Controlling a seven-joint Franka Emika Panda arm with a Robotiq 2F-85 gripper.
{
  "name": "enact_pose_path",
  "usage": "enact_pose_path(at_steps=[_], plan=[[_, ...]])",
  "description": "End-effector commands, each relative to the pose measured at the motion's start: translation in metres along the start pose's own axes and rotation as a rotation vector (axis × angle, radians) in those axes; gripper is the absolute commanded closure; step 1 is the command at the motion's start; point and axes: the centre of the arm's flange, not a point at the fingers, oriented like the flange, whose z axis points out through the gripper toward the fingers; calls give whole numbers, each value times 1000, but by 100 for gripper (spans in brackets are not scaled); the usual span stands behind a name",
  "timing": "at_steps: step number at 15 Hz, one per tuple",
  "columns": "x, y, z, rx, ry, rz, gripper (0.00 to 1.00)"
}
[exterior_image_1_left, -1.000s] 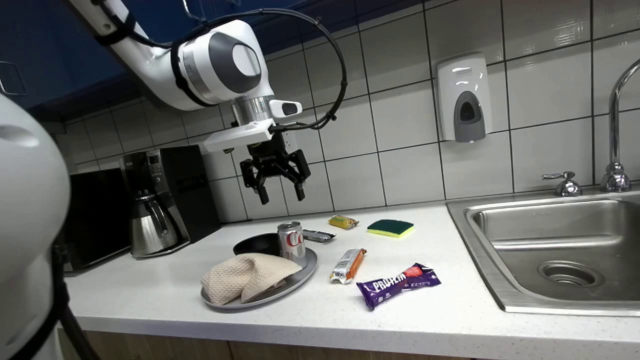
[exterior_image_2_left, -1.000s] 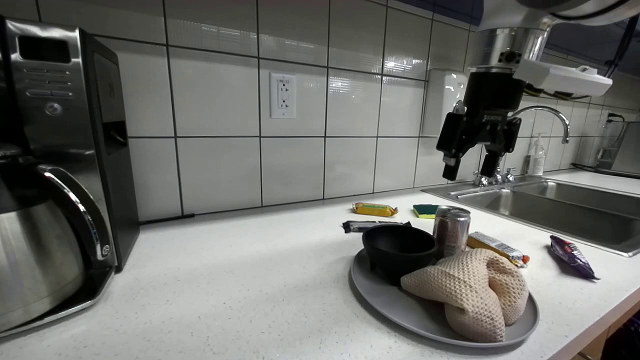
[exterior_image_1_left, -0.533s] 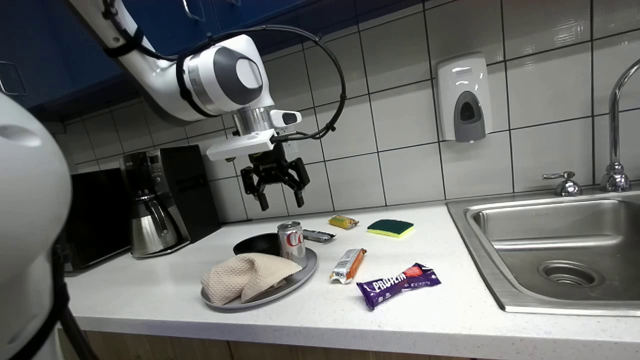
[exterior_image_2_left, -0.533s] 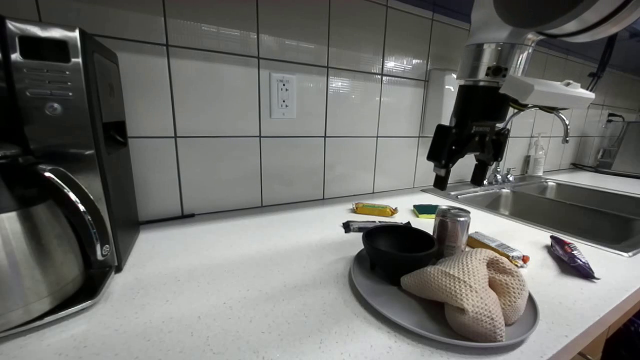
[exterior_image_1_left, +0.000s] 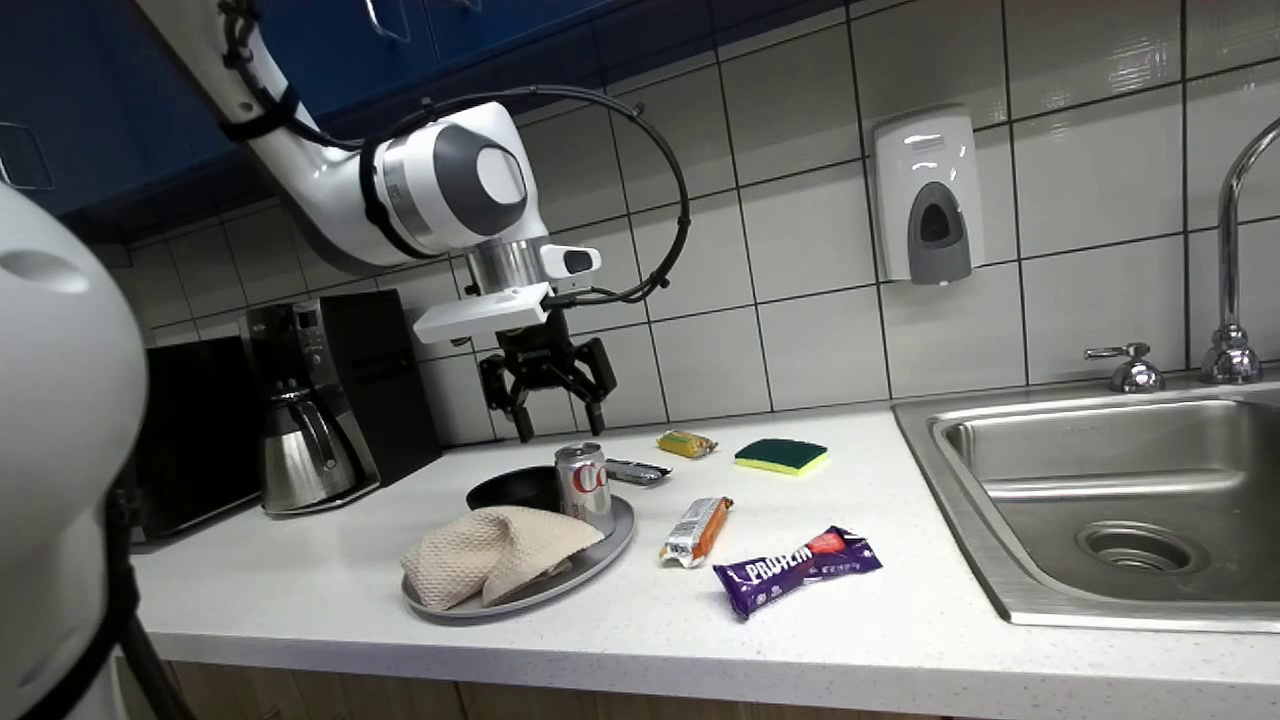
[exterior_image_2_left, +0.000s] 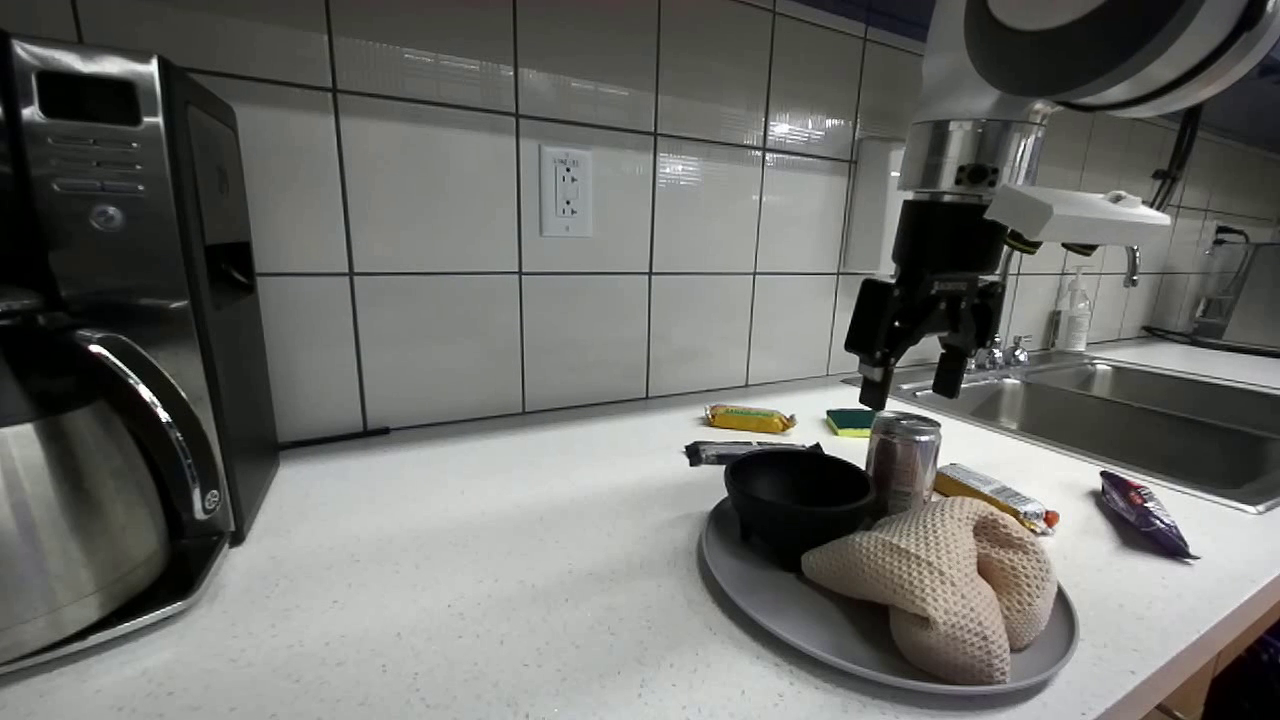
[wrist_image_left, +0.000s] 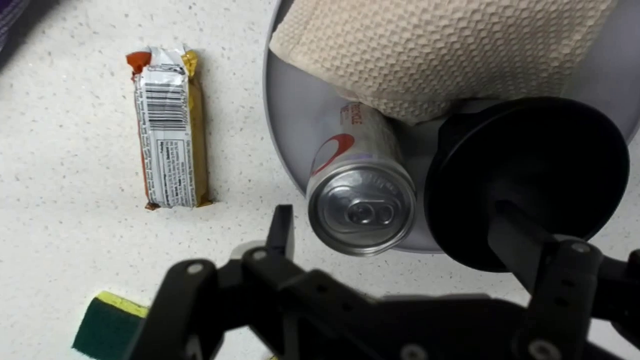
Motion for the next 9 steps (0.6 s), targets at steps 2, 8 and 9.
enact_pose_path(at_steps=[2,8,9], plan=[[8,-5,9,-13,0,3,0],[9,-3,21,-19,-11,5,0],[9,-3,22,-19,-11,8,0]])
